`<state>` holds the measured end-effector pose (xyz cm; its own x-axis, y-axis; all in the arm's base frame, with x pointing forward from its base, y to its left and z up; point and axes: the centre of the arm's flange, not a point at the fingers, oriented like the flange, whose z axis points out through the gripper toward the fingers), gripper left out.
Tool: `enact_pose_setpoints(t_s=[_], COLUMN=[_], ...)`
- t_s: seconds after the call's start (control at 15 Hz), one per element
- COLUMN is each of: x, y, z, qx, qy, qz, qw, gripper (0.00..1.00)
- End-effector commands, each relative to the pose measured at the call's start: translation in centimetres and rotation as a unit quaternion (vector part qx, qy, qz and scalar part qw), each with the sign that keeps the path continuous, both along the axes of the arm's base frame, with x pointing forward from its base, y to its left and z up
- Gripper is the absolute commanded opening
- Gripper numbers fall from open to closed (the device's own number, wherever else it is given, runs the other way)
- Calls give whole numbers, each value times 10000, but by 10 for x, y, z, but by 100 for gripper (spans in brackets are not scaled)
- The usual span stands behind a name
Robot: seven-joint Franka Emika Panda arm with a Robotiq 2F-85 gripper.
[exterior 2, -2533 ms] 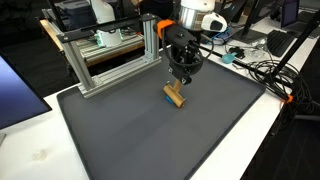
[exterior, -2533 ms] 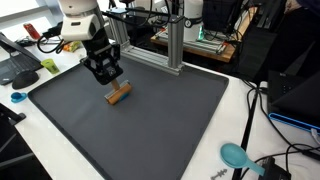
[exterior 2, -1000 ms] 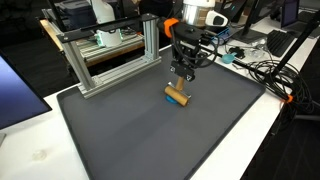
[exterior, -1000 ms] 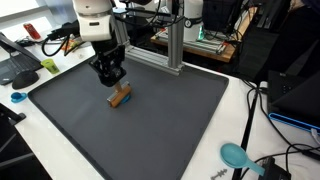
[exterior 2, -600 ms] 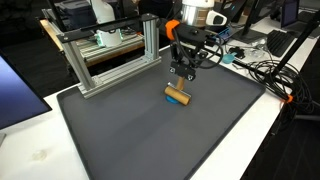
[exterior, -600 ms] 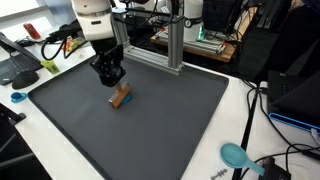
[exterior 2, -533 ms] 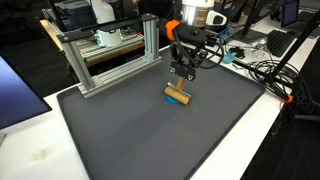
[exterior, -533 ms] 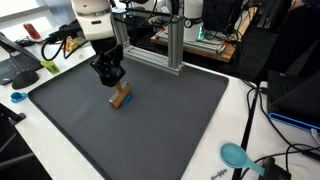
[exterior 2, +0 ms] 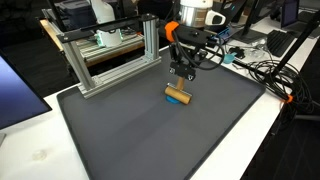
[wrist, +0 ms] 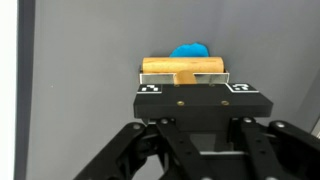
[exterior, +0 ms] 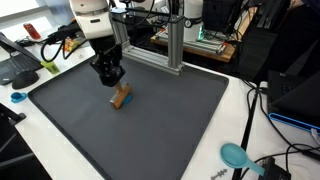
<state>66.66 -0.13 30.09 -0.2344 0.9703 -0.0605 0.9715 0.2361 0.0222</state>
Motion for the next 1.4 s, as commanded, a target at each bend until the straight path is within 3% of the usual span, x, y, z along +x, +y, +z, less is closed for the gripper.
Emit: enact_pose_setpoints(t_s=[0.0,1.0,1.13,1.27,1.33], x=[-25,-33,-37,-42,-44], y=[18,39,43,49,54], z=[-46,5,11,23,31], qx=[295,228,453,840,1028], qy=[232,165,186,200,15], qz=[-326,-1285,-1520,-1848,-2134], qw=[9988,9913,9872,9790,9715], gripper=[22,22,22,22,22])
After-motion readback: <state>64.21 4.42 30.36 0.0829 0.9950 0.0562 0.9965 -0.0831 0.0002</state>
